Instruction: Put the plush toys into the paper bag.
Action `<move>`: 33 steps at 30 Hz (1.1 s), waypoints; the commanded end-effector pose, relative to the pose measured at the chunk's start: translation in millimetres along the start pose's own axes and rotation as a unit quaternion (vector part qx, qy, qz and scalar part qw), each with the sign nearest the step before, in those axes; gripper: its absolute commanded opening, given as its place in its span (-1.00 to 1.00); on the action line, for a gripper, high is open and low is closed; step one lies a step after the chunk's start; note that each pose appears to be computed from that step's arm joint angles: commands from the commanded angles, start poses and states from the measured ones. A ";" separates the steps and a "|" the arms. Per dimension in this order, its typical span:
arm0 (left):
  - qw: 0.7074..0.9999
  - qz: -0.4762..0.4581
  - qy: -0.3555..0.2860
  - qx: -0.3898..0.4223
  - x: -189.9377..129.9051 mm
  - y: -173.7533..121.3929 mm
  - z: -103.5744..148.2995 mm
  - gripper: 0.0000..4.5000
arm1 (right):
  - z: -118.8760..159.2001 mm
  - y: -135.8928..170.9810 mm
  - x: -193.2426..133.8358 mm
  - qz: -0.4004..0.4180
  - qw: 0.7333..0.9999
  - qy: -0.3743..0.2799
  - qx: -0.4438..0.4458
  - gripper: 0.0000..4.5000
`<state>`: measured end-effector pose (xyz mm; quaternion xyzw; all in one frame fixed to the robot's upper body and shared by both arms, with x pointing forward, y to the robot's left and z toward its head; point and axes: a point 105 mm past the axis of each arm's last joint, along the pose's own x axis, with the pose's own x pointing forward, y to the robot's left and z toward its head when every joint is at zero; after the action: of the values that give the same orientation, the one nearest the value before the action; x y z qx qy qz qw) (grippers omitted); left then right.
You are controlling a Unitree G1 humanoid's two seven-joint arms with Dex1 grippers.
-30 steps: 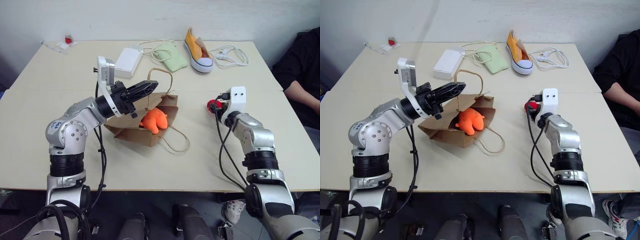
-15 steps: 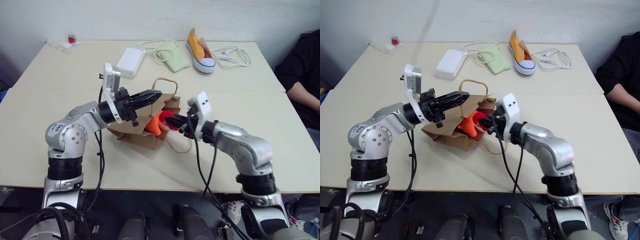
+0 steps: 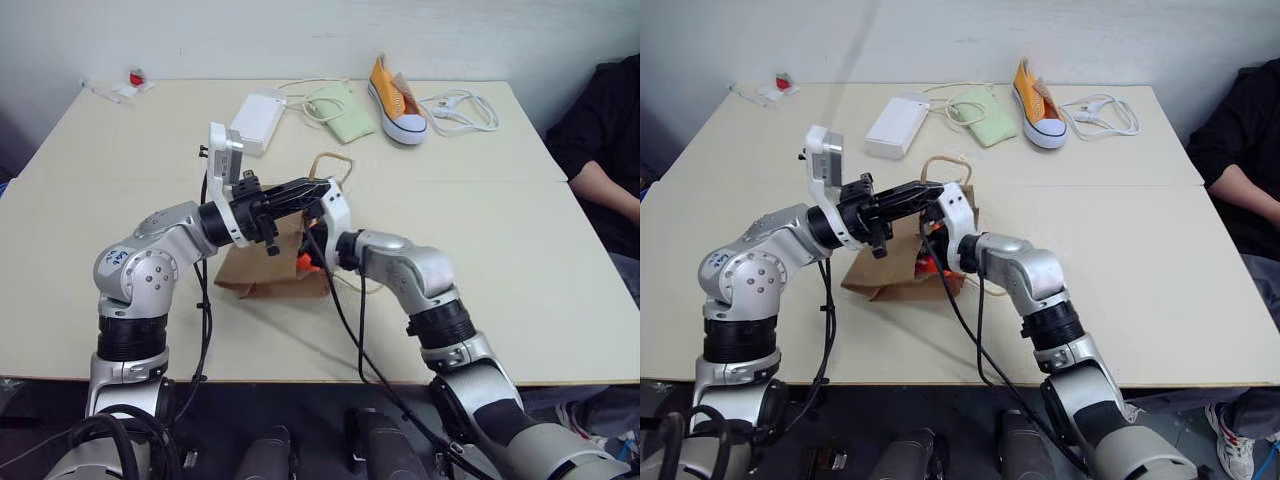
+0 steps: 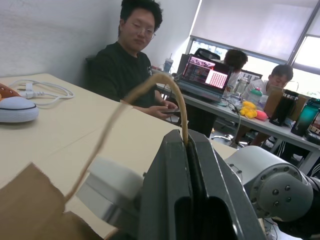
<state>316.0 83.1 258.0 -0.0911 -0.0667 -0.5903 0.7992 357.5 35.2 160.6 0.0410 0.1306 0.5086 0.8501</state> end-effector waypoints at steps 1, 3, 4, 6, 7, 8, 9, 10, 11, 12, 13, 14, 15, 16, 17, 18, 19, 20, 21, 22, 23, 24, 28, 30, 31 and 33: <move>1.000 0.003 -0.014 0.014 1.0 1.5 6.2 -1.00 | -7.5 3.5 3.2 0.009 1.000 0.009 -0.002 -0.62; 1.000 0.008 -0.016 0.016 0.0 3.9 6.6 -1.00 | -7.8 2.0 -0.1 0.011 1.000 0.007 0.009 -0.34; 1.000 0.010 -0.017 0.016 -0.6 5.2 6.7 -1.00 | -5.1 2.8 -2.9 0.015 1.000 0.002 0.009 -0.17; 1.000 0.015 -0.018 0.016 -2.3 8.2 7.0 -1.00 | 5.2 4.5 -12.3 0.020 1.000 -0.014 0.000 0.15; 1.000 0.018 -0.018 0.017 -3.0 9.4 7.1 -1.00 | 10.8 5.6 -18.7 0.023 0.999 -0.022 -0.006 0.31; 0.999 0.020 -0.018 0.017 -3.9 10.8 7.3 -1.00 | 15.9 6.4 -26.7 0.024 0.999 -0.028 -0.011 0.47; 0.999 0.023 -0.019 0.018 -4.8 12.1 7.5 -1.00 | 20.0 7.1 -36.7 0.024 0.999 -0.032 -0.016 0.63; 0.999 0.024 -0.019 0.018 -5.5 13.5 7.9 -1.00 | 22.7 6.9 -46.6 0.020 0.999 -0.033 -0.024 0.79; 0.999 0.026 -0.019 0.018 -6.2 14.8 8.5 -1.00 | 25.0 5.5 -58.3 0.010 0.999 -0.034 -0.034 0.79; 0.999 0.027 -0.020 0.019 -6.6 15.5 9.2 -1.00 | 27.0 3.8 -69.6 -0.003 0.998 -0.035 -0.042 0.79; 0.999 0.028 -0.020 0.020 -7.0 16.4 9.8 -1.00 | 28.8 1.2 -82.7 -0.019 0.998 -0.038 -0.043 0.79; 0.999 0.028 -0.021 0.020 -7.3 17.3 10.2 -1.00 | 29.7 -0.3 -93.2 -0.031 0.998 -0.040 -0.041 0.79; 0.999 0.029 -0.021 0.020 -7.6 18.1 10.6 -1.00 | 30.0 -1.3 -103.4 -0.041 0.998 -0.041 -0.037 0.79; 0.999 0.029 -0.021 0.020 -7.7 18.7 10.9 -1.00 | 29.7 -2.3 -113.7 -0.051 0.997 -0.043 -0.030 0.79; 0.999 0.029 -0.021 0.021 -7.8 19.0 11.0 -1.00 | 29.2 -2.4 -119.9 -0.057 0.997 -0.043 -0.026 0.79; 0.999 0.030 -0.022 0.021 -7.9 19.7 11.0 -1.00 | 24.5 -6.7 -134.2 -0.079 0.996 -0.041 -0.016 0.79; 0.999 0.030 -0.022 0.021 -7.9 20.1 10.9 -1.00 | 21.0 -9.2 -143.7 -0.094 0.995 -0.038 -0.009 0.79; 0.999 0.030 -0.022 0.021 -7.9 20.1 10.9 -1.00 | 16.3 -12.4 -152.6 -0.111 0.993 -0.035 -0.001 0.79; 0.999 0.029 -0.021 0.021 -7.8 19.9 10.6 -1.00 | 4.8 -20.6 -164.7 -0.143 0.989 -0.027 0.021 0.79; 0.999 0.028 -0.021 0.020 -7.7 19.6 10.4 -1.00 | -8.0 -29.1 -174.5 -0.174 0.983 -0.019 0.048 0.79; 0.999 0.027 -0.021 0.020 -7.5 19.1 10.2 -1.00 | -19.7 -35.3 -181.5 -0.199 0.978 -0.008 0.066 0.79; 0.999 0.026 -0.021 0.020 -7.3 18.8 10.0 -1.00 | -30.7 -40.2 -186.1 -0.218 0.973 0.003 0.080 0.79; 0.999 0.021 -0.019 0.019 -5.8 17.2 9.9 -1.00 | -63.2 -50.3 -186.3 -0.248 0.959 0.019 0.137 0.79; 0.999 0.019 -0.018 0.020 -5.1 17.2 10.3 -1.00 | -69.7 -50.7 -178.2 -0.239 0.956 0.008 0.169 0.79; 0.999 0.019 -0.017 0.020 -4.9 17.4 10.5 -1.00 | -70.3 -50.2 -172.8 -0.229 0.956 0.000 0.183 0.79; 0.999 0.019 -0.016 0.021 -4.5 17.5 10.6 -1.00 | -68.6 -49.3 -161.3 -0.209 0.953 -0.023 0.216 0.79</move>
<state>334.4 97.0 252.5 -0.1002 -0.0679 -0.5638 0.8170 307.7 -144.3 113.8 0.1785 0.2240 0.2609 0.9219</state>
